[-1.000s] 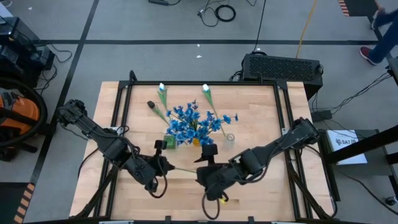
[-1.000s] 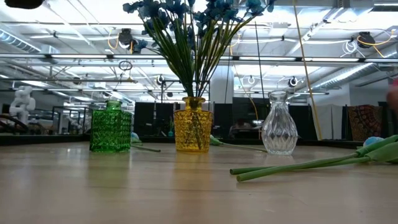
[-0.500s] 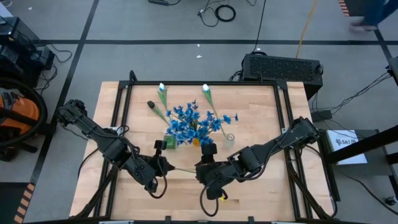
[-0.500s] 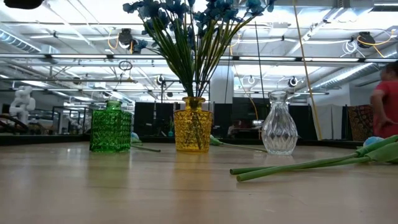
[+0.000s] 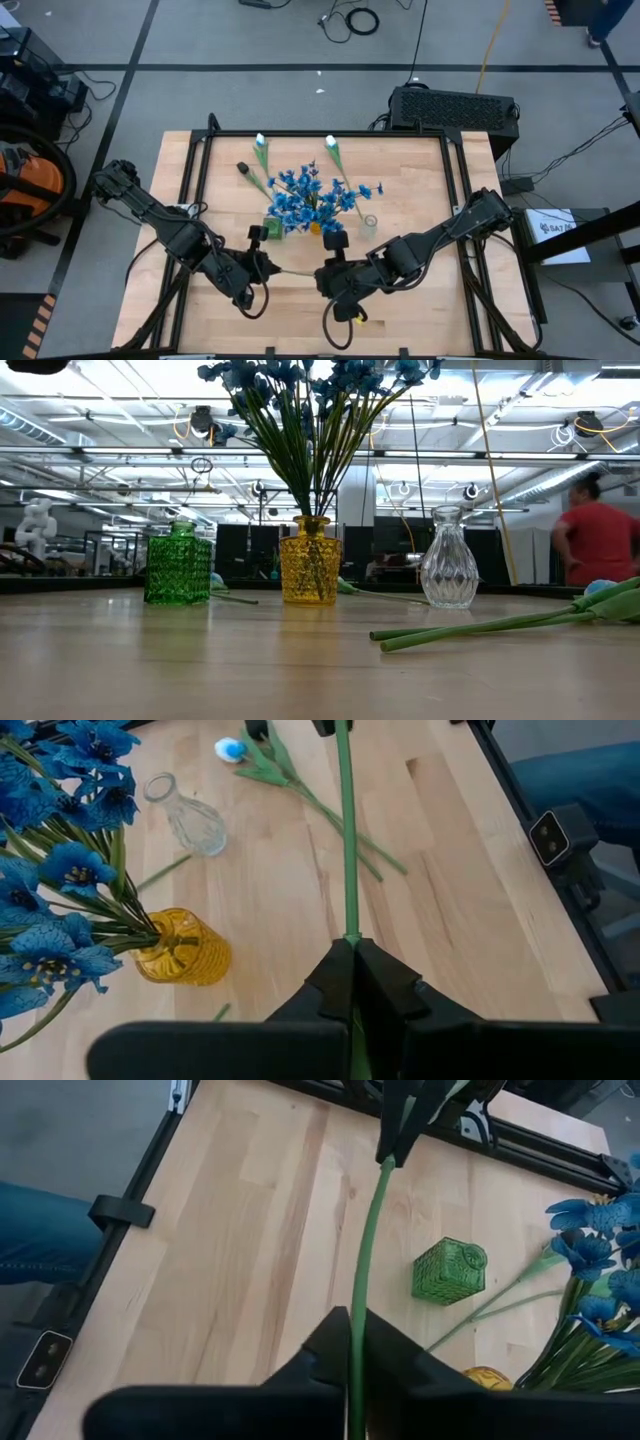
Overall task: Sort flowers into vase by color
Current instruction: Put the bottom left black flower into the transparent vase
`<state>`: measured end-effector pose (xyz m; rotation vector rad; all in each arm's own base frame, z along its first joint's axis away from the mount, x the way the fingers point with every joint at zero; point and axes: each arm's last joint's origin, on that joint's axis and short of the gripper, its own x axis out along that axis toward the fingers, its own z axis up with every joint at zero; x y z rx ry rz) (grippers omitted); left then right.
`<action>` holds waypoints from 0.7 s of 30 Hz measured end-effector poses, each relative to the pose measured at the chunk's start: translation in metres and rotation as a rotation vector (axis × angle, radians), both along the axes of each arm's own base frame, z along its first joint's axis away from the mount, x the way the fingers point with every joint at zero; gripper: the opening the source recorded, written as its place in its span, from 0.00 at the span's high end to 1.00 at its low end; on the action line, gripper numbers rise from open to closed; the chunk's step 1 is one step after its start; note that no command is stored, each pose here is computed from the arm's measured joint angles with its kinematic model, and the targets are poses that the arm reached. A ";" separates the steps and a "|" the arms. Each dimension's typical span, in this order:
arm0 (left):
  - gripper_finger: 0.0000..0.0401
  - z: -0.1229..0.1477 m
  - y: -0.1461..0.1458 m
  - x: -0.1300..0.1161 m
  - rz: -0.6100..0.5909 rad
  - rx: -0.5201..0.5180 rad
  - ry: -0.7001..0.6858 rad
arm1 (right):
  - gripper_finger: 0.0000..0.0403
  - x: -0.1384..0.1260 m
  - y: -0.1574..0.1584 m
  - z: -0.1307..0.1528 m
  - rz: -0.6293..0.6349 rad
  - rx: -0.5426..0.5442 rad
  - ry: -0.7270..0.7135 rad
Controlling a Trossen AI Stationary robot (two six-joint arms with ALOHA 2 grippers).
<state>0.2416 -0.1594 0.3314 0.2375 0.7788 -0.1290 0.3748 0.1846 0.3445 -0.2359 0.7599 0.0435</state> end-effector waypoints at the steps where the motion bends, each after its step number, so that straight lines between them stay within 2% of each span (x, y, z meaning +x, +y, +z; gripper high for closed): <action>1: 0.96 0.000 0.000 0.000 0.000 0.000 0.000 | 0.99 0.000 0.000 0.000 0.000 0.000 0.000; 8: 0.81 0.001 0.000 0.000 0.004 -0.002 -0.008 | 0.99 -0.002 -0.001 -0.002 -0.009 -0.003 0.023; 14: 0.67 0.005 -0.001 0.005 0.050 0.016 -0.091 | 1.00 -0.004 -0.002 -0.004 -0.016 -0.013 0.059; 21: 0.62 0.014 -0.002 0.003 0.059 0.064 -0.127 | 1.00 -0.009 -0.002 -0.004 -0.020 -0.019 0.086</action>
